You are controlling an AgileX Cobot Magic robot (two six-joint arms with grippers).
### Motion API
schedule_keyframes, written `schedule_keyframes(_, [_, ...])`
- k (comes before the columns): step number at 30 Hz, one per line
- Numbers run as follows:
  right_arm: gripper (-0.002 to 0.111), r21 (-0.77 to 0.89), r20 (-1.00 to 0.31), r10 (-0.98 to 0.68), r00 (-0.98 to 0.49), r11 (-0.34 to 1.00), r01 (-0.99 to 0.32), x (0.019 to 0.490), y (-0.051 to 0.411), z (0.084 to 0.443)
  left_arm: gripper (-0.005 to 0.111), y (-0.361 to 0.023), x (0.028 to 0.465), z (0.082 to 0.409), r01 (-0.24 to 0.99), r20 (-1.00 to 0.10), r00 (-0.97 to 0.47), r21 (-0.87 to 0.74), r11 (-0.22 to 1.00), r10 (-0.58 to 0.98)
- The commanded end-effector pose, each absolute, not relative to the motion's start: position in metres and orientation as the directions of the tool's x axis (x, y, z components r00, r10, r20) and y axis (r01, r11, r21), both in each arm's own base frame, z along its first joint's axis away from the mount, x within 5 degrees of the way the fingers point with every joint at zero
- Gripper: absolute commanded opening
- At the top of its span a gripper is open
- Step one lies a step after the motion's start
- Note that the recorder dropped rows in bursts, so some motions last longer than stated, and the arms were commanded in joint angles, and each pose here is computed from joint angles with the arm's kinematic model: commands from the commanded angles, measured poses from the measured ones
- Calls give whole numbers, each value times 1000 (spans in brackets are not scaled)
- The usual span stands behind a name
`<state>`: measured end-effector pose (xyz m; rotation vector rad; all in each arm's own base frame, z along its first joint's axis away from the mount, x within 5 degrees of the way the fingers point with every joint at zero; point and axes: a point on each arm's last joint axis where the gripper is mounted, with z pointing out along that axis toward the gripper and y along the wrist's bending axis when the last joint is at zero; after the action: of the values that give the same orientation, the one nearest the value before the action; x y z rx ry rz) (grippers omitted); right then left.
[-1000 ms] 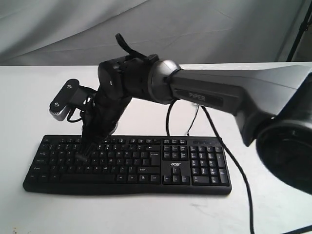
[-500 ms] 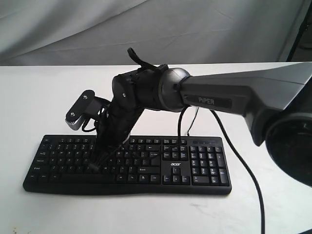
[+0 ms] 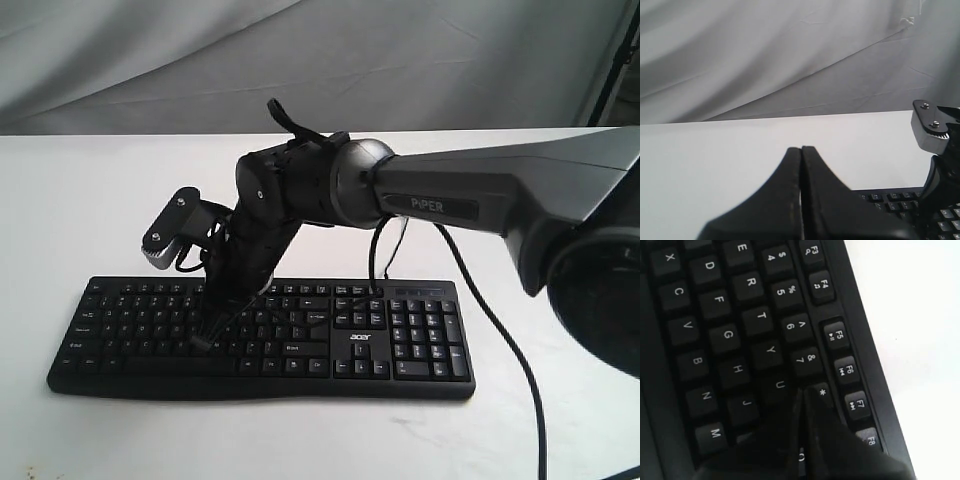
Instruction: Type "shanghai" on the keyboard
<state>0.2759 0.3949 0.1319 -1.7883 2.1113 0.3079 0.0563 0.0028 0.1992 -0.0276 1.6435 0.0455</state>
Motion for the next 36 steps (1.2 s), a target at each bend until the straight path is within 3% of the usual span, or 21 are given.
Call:
schedule_keyframes(1, [0,-81,-399,-909,-120,166,-983,276,391,143,0,2,56,199,-39,-998,-67,8,999,5])
schedule_keyframes(6, [0,-103,-428,-898,-103,162,-981,274,392,154,0,2,56,199,-39,-998,-67,8,999,5])
schedule_keyframes(36, [0,-86,-445,-889,-109,163,-983,269,391,136,0,2,56,199,-39,-998,-67,8,999,5])
